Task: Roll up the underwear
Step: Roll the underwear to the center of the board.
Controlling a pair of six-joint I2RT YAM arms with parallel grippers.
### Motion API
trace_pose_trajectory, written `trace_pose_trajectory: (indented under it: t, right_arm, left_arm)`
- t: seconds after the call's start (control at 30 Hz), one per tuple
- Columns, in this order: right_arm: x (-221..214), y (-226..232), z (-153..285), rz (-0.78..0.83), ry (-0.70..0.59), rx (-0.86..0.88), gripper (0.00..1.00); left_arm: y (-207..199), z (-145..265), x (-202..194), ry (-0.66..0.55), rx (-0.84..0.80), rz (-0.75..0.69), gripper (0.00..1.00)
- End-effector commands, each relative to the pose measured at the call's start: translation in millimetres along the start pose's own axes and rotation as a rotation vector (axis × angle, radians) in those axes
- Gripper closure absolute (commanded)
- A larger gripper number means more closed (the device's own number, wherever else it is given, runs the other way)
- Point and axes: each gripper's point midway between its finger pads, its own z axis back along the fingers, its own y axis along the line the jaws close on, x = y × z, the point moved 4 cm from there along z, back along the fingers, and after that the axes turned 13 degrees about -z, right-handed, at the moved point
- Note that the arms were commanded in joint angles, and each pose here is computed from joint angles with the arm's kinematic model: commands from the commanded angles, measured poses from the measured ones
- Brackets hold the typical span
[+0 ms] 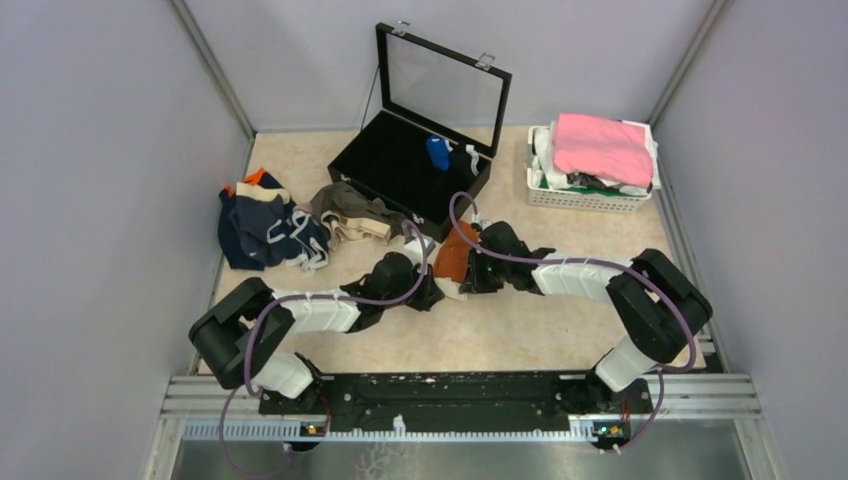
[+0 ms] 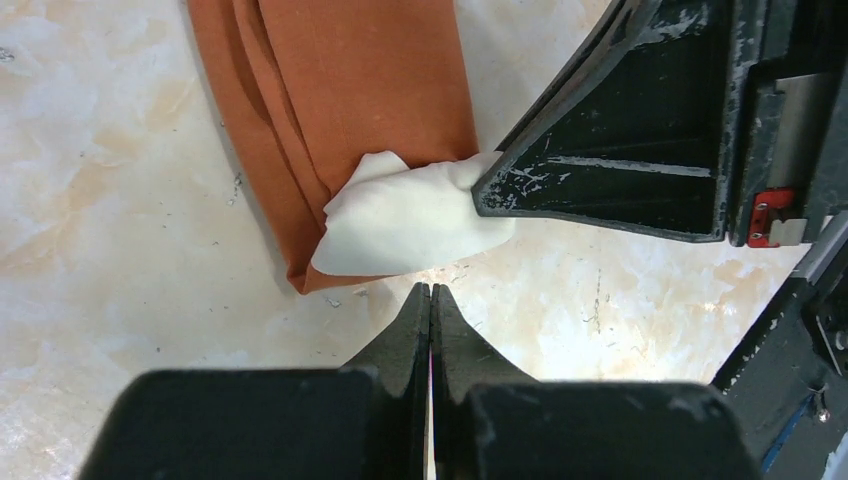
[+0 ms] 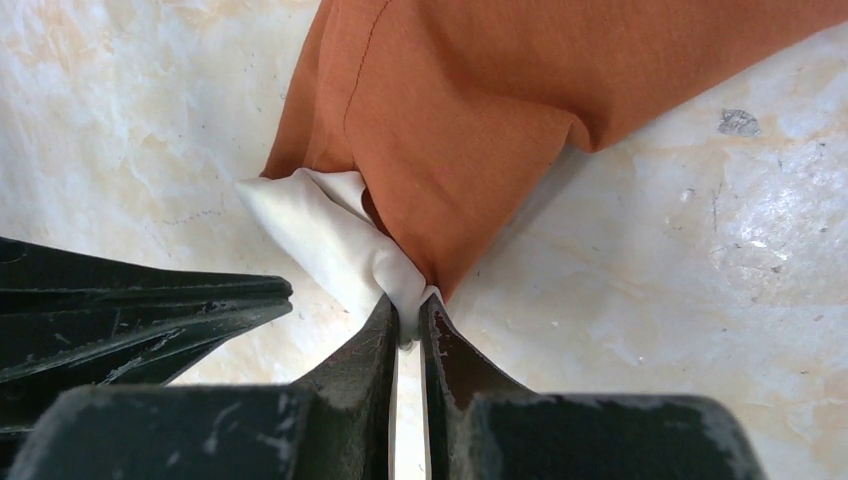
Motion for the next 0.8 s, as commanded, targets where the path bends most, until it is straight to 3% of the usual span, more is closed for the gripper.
trace_pose_trajectory:
  t: [0.0, 0.47, 0.77]
  right_arm:
    - [5.9, 0.4, 2.3, 0.029, 0.036, -0.032, 1.00]
    - [2.3, 3.3, 4.3, 0.042, 0.099, -0.024, 1.00]
    - [5.4, 5.0, 6.1, 0.030, 0.085, -0.012, 1.00]
  left_arm:
    - [-5.1, 6.3, 23.3, -0.080, -0.028, -0.039, 1.00]
    - [-6.1, -11.3, 45.2, -0.133, -0.057, -0.054, 1.00]
    - [0.7, -24.4, 26.7, -0.083, -0.048, -0.044, 1.00]
